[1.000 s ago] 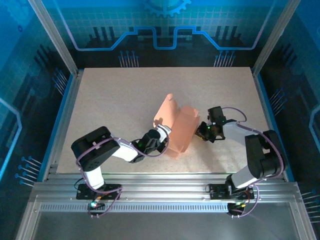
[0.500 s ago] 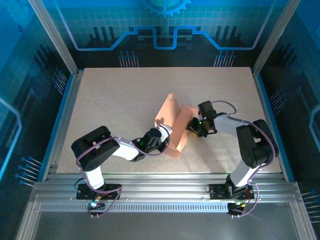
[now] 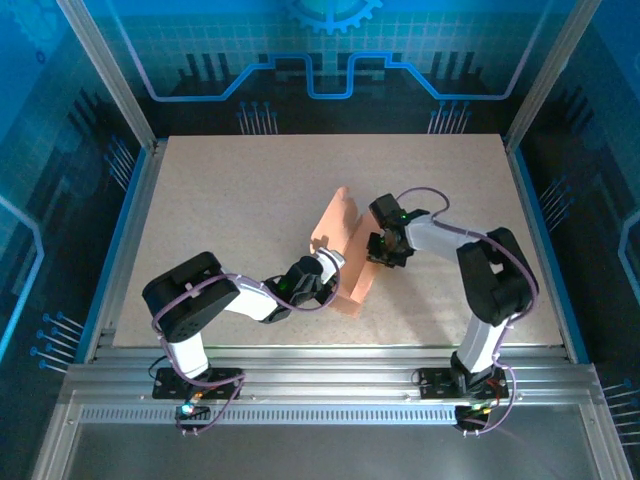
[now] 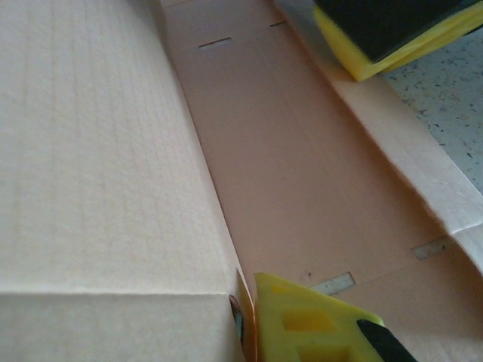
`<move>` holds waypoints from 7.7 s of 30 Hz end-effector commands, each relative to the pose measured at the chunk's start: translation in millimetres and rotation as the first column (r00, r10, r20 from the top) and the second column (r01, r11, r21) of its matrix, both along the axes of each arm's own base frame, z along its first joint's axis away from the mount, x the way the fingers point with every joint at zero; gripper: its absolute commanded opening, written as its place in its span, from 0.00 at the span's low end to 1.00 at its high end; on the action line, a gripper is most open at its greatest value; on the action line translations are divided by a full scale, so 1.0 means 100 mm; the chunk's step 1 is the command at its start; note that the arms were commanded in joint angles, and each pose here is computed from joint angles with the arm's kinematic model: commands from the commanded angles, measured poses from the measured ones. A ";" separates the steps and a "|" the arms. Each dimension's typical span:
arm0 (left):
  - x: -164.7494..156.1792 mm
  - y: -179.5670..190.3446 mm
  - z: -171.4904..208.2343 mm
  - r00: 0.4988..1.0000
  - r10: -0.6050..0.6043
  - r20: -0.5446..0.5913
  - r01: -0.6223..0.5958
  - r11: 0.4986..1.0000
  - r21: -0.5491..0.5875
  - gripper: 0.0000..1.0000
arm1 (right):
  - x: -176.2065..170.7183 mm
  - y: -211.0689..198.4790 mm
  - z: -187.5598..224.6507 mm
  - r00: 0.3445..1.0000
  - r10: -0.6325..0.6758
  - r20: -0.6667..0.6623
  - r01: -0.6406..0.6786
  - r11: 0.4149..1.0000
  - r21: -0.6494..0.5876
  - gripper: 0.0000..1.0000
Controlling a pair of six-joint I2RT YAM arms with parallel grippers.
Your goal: Fold the paper box
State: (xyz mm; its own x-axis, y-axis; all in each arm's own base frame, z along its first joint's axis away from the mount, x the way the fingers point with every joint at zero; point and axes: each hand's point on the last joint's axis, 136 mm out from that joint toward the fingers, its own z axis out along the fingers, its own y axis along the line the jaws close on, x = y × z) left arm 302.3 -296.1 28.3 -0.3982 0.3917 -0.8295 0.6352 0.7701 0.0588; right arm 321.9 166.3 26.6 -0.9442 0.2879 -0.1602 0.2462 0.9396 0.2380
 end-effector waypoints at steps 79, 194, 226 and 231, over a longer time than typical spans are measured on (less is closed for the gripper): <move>0.05 0.12 -0.05 0.995 0.009 -0.097 -0.007 1.000 0.021 0.14 | 0.24 0.00 0.15 0.370 0.925 0.089 -0.893 0.381 -0.238 0.19; 0.03 0.19 -0.39 0.882 0.039 -0.470 -0.060 0.998 -0.030 0.04 | 0.69 -0.22 0.19 -0.011 0.957 0.288 -0.971 0.058 -0.230 0.42; 0.18 0.14 -0.28 0.929 0.150 -0.338 -0.154 0.988 0.016 0.05 | 0.37 -0.04 0.16 0.458 0.888 -0.033 -0.807 0.400 -0.435 0.05; 0.20 0.12 -0.22 0.928 0.161 -0.337 -0.169 0.986 0.004 0.05 | 0.22 0.15 0.05 0.531 0.843 -0.088 -0.791 0.456 -0.408 0.04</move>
State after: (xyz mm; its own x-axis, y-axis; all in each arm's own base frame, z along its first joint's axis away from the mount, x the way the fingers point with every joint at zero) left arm 324.5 -294.7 19.2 -0.6758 0.2741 -0.6842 0.5249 0.8307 -0.1856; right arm 367.7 164.8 40.3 -0.6096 -0.7561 -0.2382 -0.7149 0.6542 -0.2469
